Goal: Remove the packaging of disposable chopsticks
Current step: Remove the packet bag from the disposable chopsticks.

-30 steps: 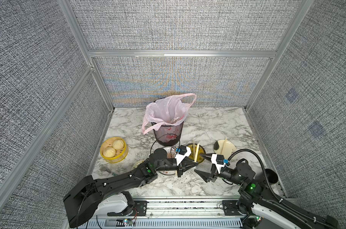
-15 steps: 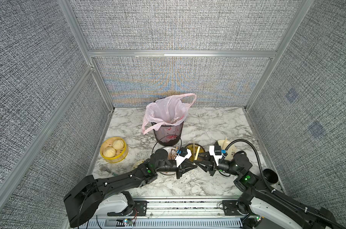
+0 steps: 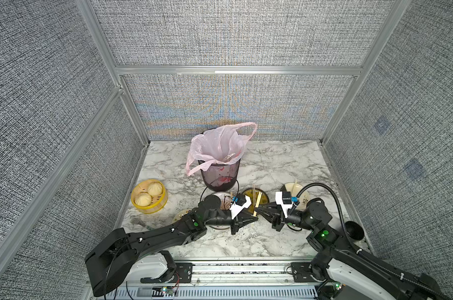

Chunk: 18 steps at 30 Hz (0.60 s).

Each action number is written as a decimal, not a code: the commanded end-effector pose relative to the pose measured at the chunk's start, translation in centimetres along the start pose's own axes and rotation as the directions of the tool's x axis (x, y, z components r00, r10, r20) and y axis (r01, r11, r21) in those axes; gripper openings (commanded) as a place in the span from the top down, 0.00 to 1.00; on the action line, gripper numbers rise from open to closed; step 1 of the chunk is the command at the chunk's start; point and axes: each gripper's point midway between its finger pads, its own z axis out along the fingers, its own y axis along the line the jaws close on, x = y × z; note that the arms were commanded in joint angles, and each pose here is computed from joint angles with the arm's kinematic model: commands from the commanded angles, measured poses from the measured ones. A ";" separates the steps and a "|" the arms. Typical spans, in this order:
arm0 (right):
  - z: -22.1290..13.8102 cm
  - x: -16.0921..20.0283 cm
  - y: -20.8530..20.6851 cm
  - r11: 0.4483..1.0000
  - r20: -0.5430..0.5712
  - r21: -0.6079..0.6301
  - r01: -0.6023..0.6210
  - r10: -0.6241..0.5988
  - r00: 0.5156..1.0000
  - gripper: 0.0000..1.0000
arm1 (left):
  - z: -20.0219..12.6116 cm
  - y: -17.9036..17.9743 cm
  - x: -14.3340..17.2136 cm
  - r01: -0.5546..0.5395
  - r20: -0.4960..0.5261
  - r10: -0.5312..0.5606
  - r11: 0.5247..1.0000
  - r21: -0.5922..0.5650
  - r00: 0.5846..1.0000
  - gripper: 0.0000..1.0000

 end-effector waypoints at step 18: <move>-0.2 -3.3 -0.7 0.999 0.097 0.027 0.026 -0.028 0.995 1.00 | 0.9 0.2 0.8 0.013 -0.034 -0.012 1.000 0.017 0.999 1.00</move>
